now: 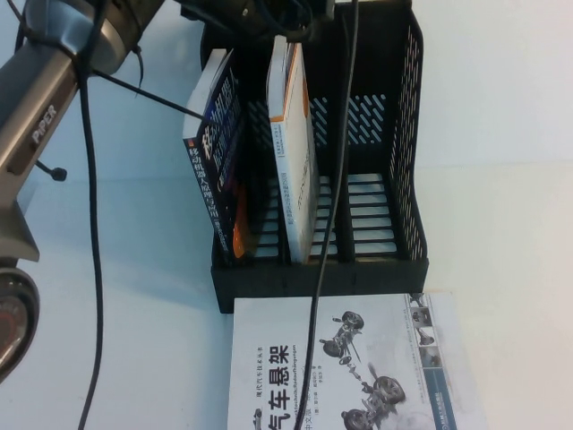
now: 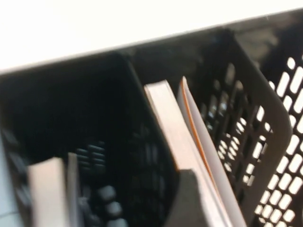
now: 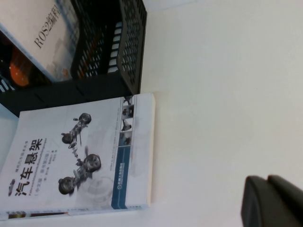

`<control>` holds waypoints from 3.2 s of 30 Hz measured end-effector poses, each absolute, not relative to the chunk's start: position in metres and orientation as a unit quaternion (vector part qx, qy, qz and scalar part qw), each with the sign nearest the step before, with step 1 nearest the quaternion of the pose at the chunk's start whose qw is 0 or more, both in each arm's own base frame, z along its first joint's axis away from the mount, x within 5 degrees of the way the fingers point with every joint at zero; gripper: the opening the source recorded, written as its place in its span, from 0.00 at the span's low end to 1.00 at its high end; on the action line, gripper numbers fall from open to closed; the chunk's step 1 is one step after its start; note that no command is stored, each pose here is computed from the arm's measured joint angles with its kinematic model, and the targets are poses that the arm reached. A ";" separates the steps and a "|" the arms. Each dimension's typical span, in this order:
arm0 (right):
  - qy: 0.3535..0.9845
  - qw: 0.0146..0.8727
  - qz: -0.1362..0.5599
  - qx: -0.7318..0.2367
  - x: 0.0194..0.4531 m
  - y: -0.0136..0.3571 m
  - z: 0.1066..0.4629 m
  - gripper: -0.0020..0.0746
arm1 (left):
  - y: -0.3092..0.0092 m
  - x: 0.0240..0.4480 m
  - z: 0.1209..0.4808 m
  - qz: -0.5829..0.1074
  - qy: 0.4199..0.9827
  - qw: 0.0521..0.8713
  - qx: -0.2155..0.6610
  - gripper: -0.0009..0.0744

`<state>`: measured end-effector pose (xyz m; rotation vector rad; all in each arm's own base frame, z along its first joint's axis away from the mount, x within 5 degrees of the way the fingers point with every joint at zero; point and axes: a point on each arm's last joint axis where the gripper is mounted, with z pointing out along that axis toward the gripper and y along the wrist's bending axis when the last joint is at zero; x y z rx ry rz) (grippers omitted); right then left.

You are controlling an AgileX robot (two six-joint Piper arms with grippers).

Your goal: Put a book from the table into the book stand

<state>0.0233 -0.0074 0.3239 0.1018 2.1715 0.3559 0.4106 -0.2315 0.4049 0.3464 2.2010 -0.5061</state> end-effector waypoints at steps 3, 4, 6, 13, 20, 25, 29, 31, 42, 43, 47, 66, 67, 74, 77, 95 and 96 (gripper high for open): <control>0.881 0.449 0.143 0.042 0.023 -0.008 0.323 0.02 | -0.224 0.404 0.419 -0.181 0.870 0.435 0.141 0.54; 0.881 0.448 0.143 0.043 0.023 -0.008 0.323 0.02 | -0.221 0.402 0.424 -0.177 0.868 0.442 0.142 0.48; 0.882 0.448 0.143 0.043 0.023 -0.008 0.323 0.02 | -0.215 0.393 0.438 -0.168 0.862 0.456 0.144 0.34; 0.887 0.439 0.136 0.042 0.022 -0.008 0.321 0.02 | -0.180 0.354 0.485 -0.100 0.857 0.483 0.148 0.03; 0.898 0.426 0.112 0.015 0.020 -0.010 0.318 0.02 | -0.142 0.311 0.515 -0.020 0.875 0.465 0.134 0.01; 0.898 0.425 0.110 0.009 0.020 -0.010 0.318 0.02 | -0.133 0.283 0.536 -0.051 0.863 0.481 0.147 0.01; 0.898 0.426 0.109 0.008 0.020 -0.010 0.318 0.02 | -0.128 0.261 0.552 -0.077 0.849 0.497 0.166 0.01; 0.896 0.432 0.105 0.008 0.020 -0.011 0.319 0.02 | -0.123 0.251 0.558 -0.083 0.843 0.503 0.172 0.01; 0.876 0.476 0.077 -0.004 0.029 -0.013 0.320 0.02 | -0.087 0.179 0.526 -0.087 0.833 0.514 0.187 0.01; 0.874 0.479 0.074 -0.009 0.030 -0.012 0.318 0.02 | -0.084 0.174 0.516 -0.090 0.828 0.521 0.186 0.01; 0.874 0.480 0.070 -0.022 0.036 -0.008 0.307 0.02 | -0.075 0.155 0.470 -0.108 0.809 0.550 0.178 0.01; 0.895 0.439 0.077 -0.017 0.042 -0.002 0.275 0.02 | -0.027 0.101 0.338 -0.125 0.739 0.660 0.053 0.01; 0.895 0.439 0.077 -0.017 0.042 -0.002 0.275 0.02 | -0.023 0.098 0.335 -0.117 0.736 0.665 0.042 0.01; 0.895 0.439 0.078 -0.017 0.042 -0.002 0.275 0.02 | -0.002 0.073 0.316 -0.052 0.714 0.698 -0.035 0.01; 0.895 0.439 0.078 -0.017 0.042 -0.002 0.275 0.02 | 0.004 0.062 0.306 -0.023 0.700 0.710 -0.066 0.01; 0.896 0.436 0.084 -0.016 0.042 -0.001 0.275 0.02 | 0.005 0.055 0.185 -0.049 0.750 0.648 -0.124 0.01; 0.896 0.435 0.085 -0.016 0.042 -0.001 0.275 0.02 | 0.005 0.055 0.182 -0.051 0.762 0.633 -0.123 0.01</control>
